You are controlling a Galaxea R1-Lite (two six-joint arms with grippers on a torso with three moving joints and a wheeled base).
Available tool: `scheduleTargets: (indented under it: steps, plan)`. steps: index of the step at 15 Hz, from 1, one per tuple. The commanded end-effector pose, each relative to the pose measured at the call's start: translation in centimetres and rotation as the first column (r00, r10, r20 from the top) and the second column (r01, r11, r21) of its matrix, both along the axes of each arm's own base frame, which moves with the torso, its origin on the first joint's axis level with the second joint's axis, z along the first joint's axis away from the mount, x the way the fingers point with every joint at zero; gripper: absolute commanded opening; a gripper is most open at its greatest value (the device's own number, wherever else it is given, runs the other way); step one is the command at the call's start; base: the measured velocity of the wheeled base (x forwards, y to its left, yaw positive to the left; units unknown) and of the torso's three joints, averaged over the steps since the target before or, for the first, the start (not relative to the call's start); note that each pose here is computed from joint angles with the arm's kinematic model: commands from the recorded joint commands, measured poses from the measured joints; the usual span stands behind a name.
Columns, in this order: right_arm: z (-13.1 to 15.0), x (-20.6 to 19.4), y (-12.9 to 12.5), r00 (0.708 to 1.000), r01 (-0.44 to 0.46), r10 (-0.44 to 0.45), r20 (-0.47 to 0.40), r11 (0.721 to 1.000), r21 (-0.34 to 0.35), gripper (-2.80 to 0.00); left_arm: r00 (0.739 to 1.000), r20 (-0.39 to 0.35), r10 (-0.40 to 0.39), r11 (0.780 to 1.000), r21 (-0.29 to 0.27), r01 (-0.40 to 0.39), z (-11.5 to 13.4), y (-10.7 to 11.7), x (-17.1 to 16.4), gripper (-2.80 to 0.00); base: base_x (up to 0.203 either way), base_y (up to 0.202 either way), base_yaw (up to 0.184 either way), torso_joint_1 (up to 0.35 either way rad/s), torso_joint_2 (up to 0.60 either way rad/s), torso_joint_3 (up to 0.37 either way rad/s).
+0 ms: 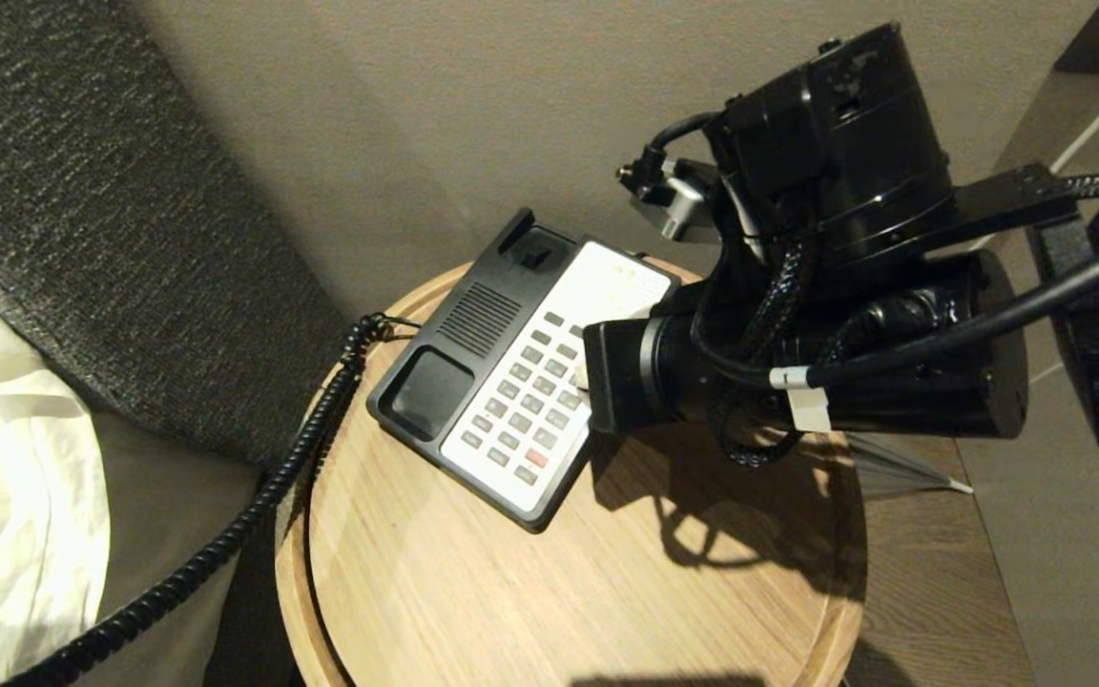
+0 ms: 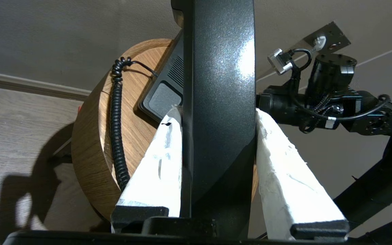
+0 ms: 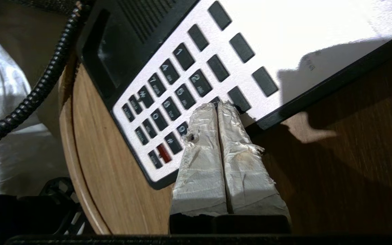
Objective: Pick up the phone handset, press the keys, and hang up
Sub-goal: Dial the number
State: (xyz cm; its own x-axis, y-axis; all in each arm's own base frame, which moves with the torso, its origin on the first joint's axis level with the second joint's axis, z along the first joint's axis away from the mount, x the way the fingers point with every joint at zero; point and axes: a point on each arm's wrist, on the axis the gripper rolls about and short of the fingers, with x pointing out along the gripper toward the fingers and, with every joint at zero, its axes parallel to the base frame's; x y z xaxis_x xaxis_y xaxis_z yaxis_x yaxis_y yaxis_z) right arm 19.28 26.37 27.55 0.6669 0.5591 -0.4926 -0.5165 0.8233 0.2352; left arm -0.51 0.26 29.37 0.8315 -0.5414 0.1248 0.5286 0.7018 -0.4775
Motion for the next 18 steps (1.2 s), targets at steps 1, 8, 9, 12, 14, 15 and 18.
scheduleTargets:
  steps: [1, 8, 9, 12, 14, 15, 18]
  plan:
    - [0.5, -0.5, -0.2, 1.0, -0.011, 0.011, 0.003, 1.0, 0.014, -2.8, 1.0, -0.005, 0.0, 1.0, -0.001, 0.0, 0.0, 0.0, 0.1, -2.8, 0.0, 0.0, 0.0, 0.0, 0.0, 0.0]
    - [-0.6, -0.5, 0.8, 0.999, -0.037, 0.037, -0.018, 0.999, -0.004, -2.8, 1.0, -0.001, -0.006, 1.0, -0.003, 0.006, 0.0, 0.0, 0.0, -2.8, 0.0, 0.0, 0.0, 0.0, 0.0, 0.0]
    - [-0.8, -0.4, 0.9, 0.999, -0.034, 0.034, -0.02, 0.999, -0.009, -2.8, 1.0, -0.001, -0.013, 1.0, -0.003, 0.013, 0.0, 0.0, 0.0, -2.8, 0.0, 0.0, 0.0, 0.0, 0.0, 0.0]
    - [-1.0, -0.3, 0.9, 0.999, -0.03, 0.029, -0.021, 0.999, -0.017, -2.8, 1.0, 0.0, -0.013, 1.0, -0.004, 0.013, 0.0, 0.0, -0.1, -2.8, 0.0, 0.0, 0.0, 0.0, 0.0, 0.0]
    - [-1.3, -0.2, 0.9, 0.999, -0.029, 0.029, -0.025, 0.999, -0.031, -2.8, 1.0, -0.001, -0.013, 1.0, -0.003, 0.013, 0.0, 0.0, -0.1, -2.8, 0.0, 0.0, 0.0, 0.0, 0.0, 0.0]
    - [-1.5, -0.2, 0.9, 0.999, -0.029, 0.028, -0.028, 0.999, -0.037, -2.8, 1.0, -0.001, -0.014, 1.0, -0.003, 0.014, 0.0, 0.0, 0.0, -2.8, 0.0, 0.0, 0.0, 0.0, 0.0, 0.0]
    - [-1.8, -0.1, 0.9, 0.999, -0.028, 0.026, -0.034, 0.999, -0.046, -2.8, 1.0, -0.001, -0.014, 1.0, -0.003, 0.014, 0.0, 0.0, -0.1, -2.8, 0.0, 0.0, 0.0, 0.0, 0.0, 0.0]
